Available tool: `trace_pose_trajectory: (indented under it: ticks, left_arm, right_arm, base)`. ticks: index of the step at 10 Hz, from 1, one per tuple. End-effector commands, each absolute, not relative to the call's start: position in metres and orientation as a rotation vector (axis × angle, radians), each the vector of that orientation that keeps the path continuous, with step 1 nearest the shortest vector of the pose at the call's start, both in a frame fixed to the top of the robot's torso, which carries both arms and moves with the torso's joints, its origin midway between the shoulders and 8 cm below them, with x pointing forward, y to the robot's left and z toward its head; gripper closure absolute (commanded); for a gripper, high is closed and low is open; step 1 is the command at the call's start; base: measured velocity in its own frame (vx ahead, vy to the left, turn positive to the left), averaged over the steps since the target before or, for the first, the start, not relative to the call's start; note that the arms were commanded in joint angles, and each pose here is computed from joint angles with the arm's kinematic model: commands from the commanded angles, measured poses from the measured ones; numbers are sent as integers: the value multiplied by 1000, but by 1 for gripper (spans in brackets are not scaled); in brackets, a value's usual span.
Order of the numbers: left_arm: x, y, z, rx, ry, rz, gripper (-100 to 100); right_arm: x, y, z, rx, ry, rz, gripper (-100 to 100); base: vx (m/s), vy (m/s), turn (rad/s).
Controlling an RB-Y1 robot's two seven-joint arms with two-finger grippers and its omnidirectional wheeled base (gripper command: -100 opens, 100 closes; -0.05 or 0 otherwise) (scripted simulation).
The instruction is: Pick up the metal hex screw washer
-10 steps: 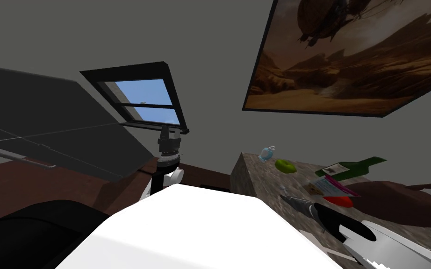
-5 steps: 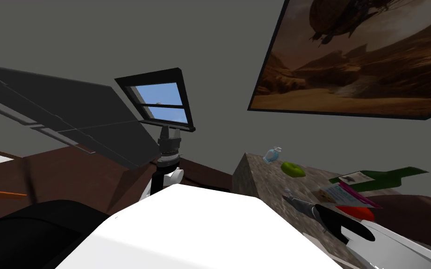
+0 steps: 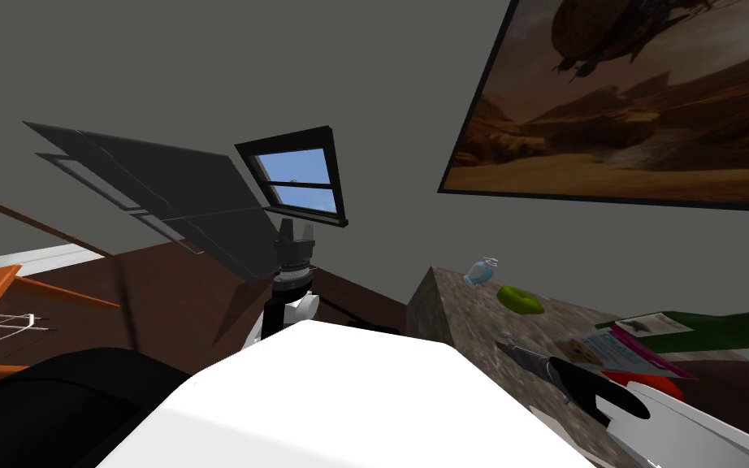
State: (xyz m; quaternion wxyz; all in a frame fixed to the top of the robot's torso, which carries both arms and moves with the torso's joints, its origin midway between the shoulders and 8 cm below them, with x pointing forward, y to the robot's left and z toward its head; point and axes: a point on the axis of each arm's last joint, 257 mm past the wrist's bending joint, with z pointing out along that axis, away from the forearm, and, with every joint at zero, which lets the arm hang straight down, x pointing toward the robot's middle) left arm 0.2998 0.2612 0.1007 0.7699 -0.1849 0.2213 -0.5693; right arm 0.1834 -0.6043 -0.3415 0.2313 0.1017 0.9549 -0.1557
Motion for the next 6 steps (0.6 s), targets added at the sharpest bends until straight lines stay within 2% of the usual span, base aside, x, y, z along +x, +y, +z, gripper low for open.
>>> trace_pose_trajectory:
  ticks: [1,3,4,6]
  left_arm:
    - [300,261,101,-401,480,-1235,0]
    - [300,261,101,-401,480,-1235,0]
    - [300,261,101,-401,480,-1235,0]
    - [300,261,101,-401,480,-1235,0]
  right_arm:
    - [181,-615,-343,312,2622,-450,-100]
    - [182,-613,-343,320,2619,-445,-100]
    - [181,-614,-343,326,2618,-444,100]
    - [182,-613,-343,326,2617,-443,100]
  base:
    - [-113,19,302]
    - [-51,12,46]
    - [-6,1,-1]
    - [0,0,0]
